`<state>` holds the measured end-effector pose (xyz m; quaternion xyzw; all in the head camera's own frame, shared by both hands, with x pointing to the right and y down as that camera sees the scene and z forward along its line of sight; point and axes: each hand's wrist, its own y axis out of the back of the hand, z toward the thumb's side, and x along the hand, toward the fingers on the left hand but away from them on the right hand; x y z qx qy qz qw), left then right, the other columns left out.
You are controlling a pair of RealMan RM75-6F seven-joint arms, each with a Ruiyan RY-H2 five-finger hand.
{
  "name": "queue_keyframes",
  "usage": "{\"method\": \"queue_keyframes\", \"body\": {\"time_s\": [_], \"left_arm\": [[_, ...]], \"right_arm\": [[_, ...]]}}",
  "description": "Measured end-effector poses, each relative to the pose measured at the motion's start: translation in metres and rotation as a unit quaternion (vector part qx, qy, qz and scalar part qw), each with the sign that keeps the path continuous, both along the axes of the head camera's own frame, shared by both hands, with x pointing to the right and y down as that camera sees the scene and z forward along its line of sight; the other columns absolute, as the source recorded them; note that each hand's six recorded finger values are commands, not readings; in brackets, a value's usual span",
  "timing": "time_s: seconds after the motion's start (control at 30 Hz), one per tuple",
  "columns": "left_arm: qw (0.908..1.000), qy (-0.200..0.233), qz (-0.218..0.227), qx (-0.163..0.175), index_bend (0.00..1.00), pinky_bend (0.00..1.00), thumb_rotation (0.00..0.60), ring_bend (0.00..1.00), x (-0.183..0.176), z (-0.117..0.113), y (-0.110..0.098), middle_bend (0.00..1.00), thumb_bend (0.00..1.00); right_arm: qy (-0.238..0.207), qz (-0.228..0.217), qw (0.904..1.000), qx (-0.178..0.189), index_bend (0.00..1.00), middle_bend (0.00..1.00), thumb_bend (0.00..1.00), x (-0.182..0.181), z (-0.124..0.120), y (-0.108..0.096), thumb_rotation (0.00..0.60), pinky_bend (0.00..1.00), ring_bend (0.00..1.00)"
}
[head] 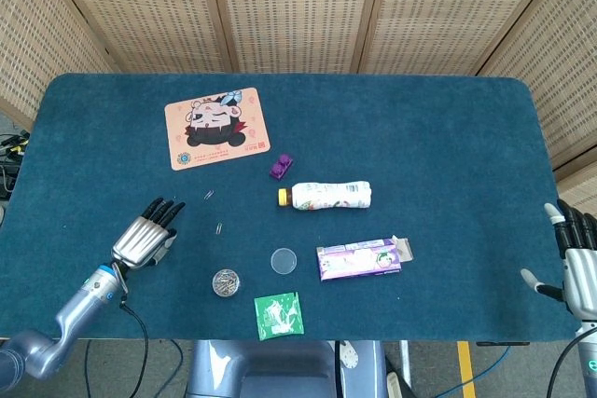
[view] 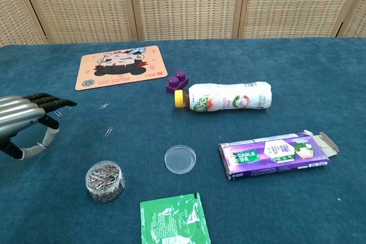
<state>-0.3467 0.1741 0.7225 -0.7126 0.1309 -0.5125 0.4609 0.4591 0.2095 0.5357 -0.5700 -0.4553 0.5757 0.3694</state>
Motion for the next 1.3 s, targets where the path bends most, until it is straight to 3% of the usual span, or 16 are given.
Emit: {"method": "queue_keyframes", "body": {"time_s": [0.27,0.47,0.63,1.13,1.2,1.3], "left_arm": [[0.9971,0.073,0.0,0.02,0.68,0.0,0.6,0.0,0.026,-0.044,-0.003,0.0,0.46],[0.9901,0.133,0.044,-0.004,0.68,0.0,0.6,0.0,0.06,-0.073,0.022,0.0,0.46],[0.9874,0.138,0.072,-0.025,0.68,0.0,0.6,0.0,0.078,-0.069,0.039,0.0,0.46],[0.9881,0.121,0.085,-0.043,0.68,0.0,0.6,0.0,0.103,-0.047,0.041,0.0,0.46],[0.9878,0.121,0.087,-0.045,0.64,0.0,0.6,0.0,0.105,-0.046,0.042,0.0,0.46],[0.9875,0.122,0.088,-0.046,0.42,0.0,0.6,0.0,0.107,-0.045,0.043,0.0,0.44]], "right_arm": [[-0.002,0.0,1.0,0.002,0.0,0.0,0.0,0.0,-0.002,0.0,0.6,0.0,0.0],[-0.002,-0.002,1.0,0.002,0.0,0.0,0.0,0.0,-0.002,0.001,0.6,0.0,0.0],[-0.002,-0.002,1.0,0.0,0.0,0.0,0.0,0.0,-0.002,0.001,0.6,0.0,0.0],[-0.003,0.001,1.0,0.001,0.0,0.0,0.0,0.001,-0.003,0.0,0.6,0.0,0.0],[-0.003,0.0,1.0,0.001,0.0,0.0,0.0,0.001,-0.003,0.0,0.6,0.0,0.0],[-0.003,0.0,1.0,0.001,0.0,0.0,0.0,0.001,-0.003,0.0,0.6,0.0,0.0]]}}
